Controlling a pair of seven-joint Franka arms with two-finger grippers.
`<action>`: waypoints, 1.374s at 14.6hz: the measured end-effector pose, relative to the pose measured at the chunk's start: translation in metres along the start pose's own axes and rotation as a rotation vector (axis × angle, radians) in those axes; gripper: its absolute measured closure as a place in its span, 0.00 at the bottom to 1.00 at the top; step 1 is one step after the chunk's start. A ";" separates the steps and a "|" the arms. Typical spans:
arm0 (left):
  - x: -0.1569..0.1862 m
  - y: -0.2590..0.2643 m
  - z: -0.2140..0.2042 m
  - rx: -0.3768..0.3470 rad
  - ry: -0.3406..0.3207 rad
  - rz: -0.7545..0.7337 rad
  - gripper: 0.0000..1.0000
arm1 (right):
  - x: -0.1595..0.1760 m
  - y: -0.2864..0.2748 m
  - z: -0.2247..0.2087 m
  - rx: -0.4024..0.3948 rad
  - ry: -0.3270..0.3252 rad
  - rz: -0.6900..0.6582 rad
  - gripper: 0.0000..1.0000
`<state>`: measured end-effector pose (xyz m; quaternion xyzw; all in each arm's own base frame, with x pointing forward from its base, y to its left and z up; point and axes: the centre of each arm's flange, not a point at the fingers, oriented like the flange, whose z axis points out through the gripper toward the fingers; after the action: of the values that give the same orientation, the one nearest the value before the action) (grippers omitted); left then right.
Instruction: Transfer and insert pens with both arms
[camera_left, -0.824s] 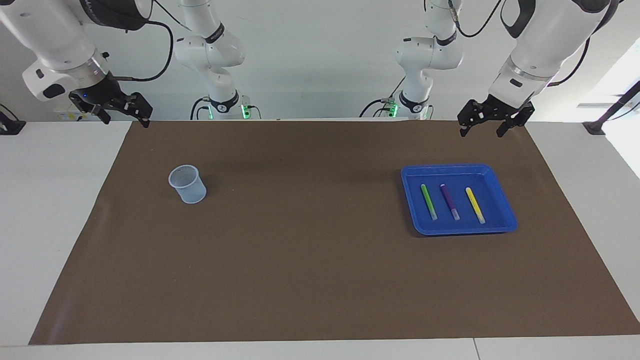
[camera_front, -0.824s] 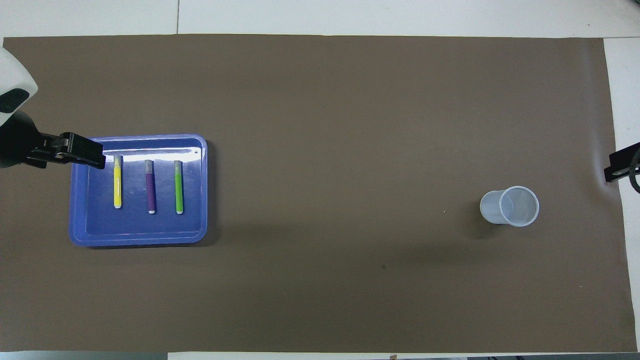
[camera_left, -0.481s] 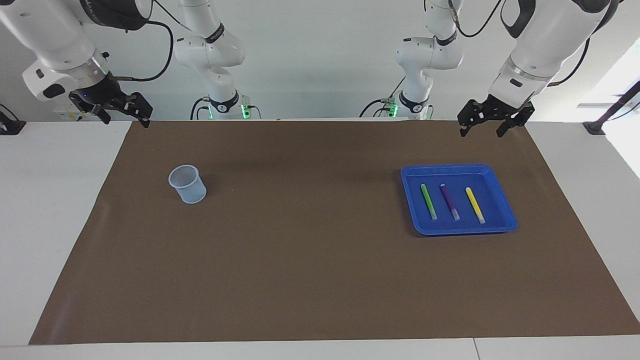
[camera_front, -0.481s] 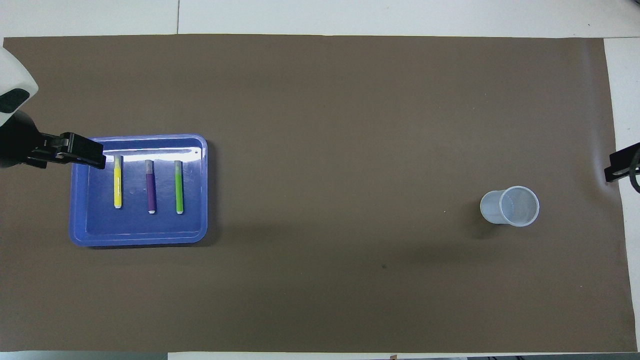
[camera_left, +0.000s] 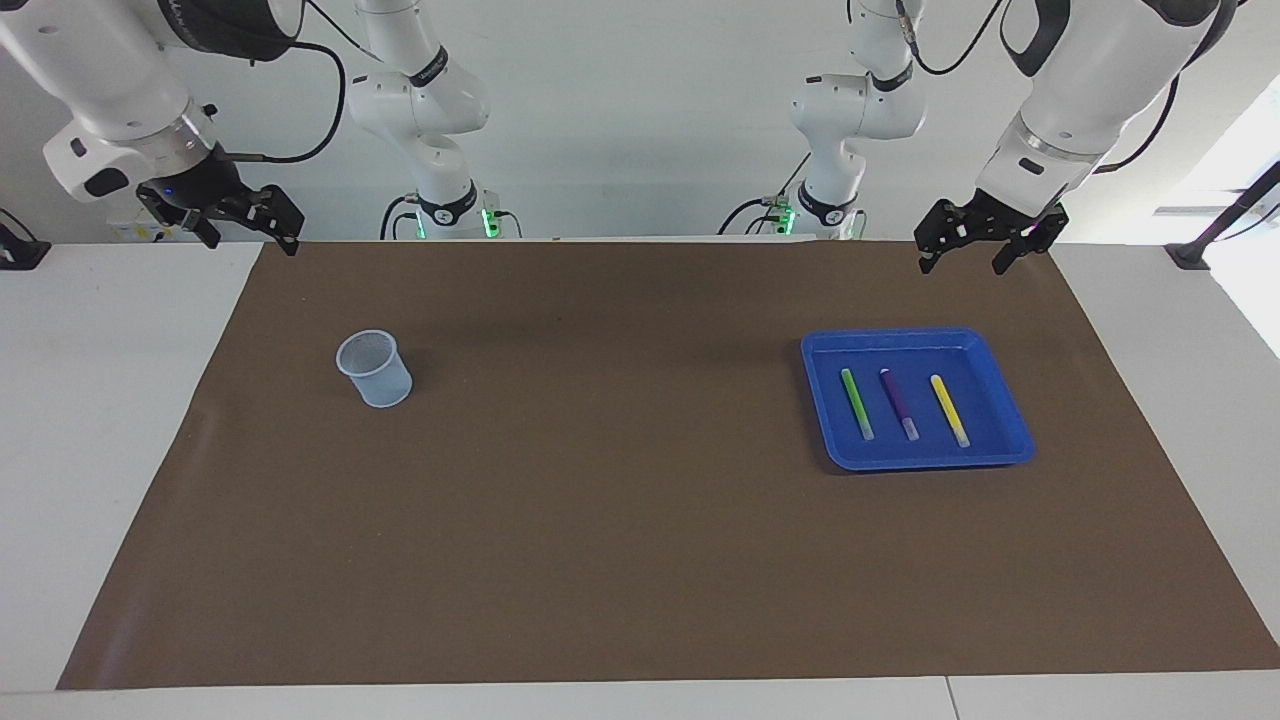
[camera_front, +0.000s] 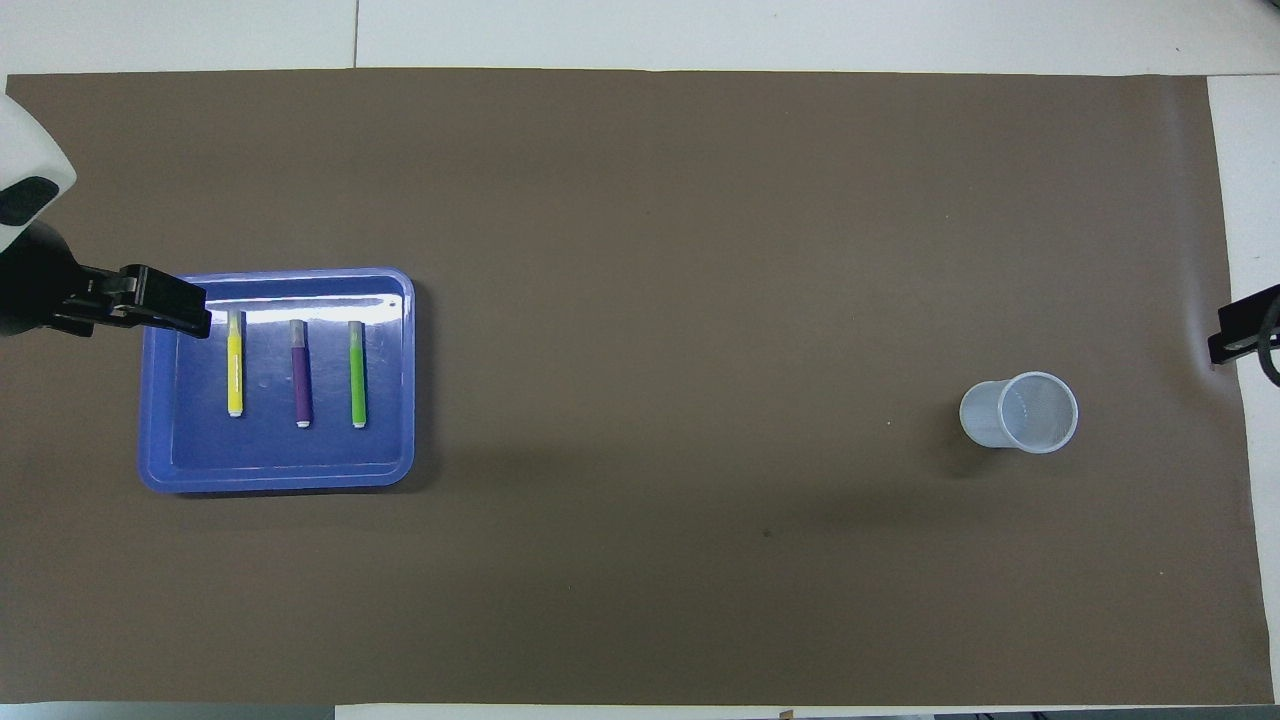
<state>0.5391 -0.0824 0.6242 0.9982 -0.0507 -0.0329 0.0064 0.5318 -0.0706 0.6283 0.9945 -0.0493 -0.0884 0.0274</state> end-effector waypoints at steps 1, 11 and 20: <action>0.000 0.000 0.000 0.000 0.000 0.000 0.00 | 0.000 0.000 0.000 0.000 0.000 0.000 0.00; 0.000 -0.019 0.003 -0.001 -0.008 -0.038 0.00 | 0.000 0.000 0.000 0.000 0.000 0.000 0.00; -0.014 -0.088 0.099 -0.013 0.017 -0.093 0.00 | 0.000 0.000 0.000 0.000 0.000 0.000 0.00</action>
<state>0.5274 0.0056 0.5247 0.9996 -0.0040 -0.0252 0.0117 0.5318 -0.0706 0.6281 0.9945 -0.0493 -0.0885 0.0274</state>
